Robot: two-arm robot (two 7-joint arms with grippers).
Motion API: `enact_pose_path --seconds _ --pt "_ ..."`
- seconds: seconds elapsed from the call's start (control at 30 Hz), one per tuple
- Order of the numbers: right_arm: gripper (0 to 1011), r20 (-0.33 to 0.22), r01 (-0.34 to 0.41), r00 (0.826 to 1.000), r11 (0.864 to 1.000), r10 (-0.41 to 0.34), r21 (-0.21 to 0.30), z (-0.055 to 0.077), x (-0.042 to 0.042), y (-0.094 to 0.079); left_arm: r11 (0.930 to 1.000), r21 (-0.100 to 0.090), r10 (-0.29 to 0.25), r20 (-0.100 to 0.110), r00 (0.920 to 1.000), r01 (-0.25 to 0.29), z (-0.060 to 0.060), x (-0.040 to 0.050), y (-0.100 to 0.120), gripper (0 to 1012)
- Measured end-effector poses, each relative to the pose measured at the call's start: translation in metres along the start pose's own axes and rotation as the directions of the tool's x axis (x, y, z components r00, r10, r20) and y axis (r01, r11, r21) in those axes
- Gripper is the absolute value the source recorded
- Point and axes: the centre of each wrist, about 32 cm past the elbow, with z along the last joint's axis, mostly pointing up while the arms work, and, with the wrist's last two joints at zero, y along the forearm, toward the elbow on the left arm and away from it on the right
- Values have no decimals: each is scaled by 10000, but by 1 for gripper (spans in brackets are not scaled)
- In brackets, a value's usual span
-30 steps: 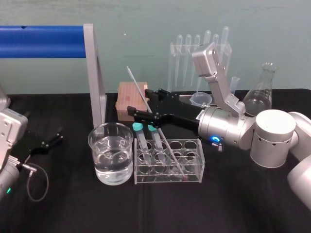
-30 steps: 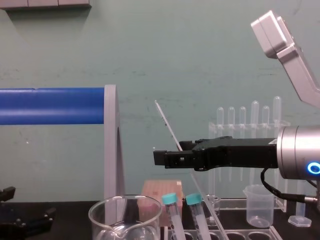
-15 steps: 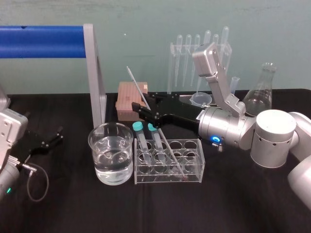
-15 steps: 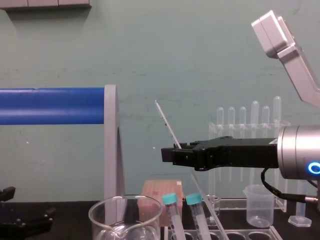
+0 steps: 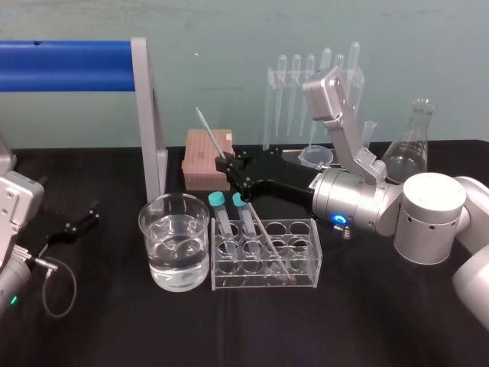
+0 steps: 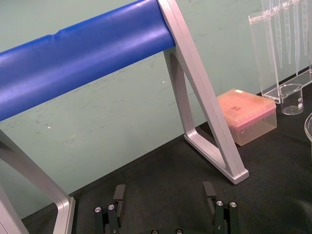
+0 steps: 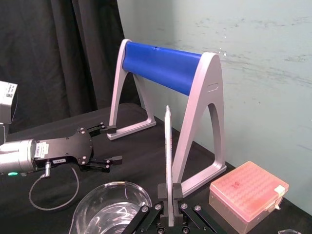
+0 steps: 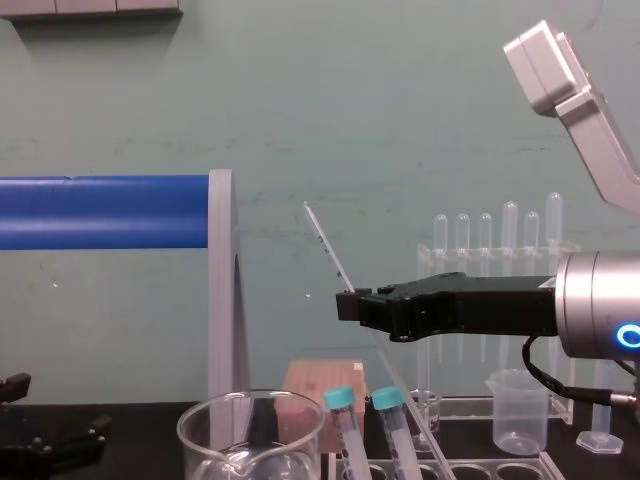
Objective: Hold the thermometer with one hand and immerse one end into the beaker, then reinsert it into the test tube rack.
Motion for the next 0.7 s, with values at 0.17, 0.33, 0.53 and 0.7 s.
enact_pose_path --seconds 0.17,0.33,0.53,0.7 --pt "55 -7 32 10000 10000 -32 53 -9 1 -9 10000 0 0 0 10000 0 0 0 0 1008" --pt "56 72 18 10000 9973 -23 740 -4 -5 -53 10000 0 0 0 10000 0 0 0 0 1008" --pt "56 418 -172 9991 9736 79 2277 98 -17 -147 10000 -1 0 0 10000 0 0 0 0 1008" --pt "56 699 -368 9975 9362 131 3495 251 -18 -256 10000 0 0 0 10000 0 0 0 0 1008"
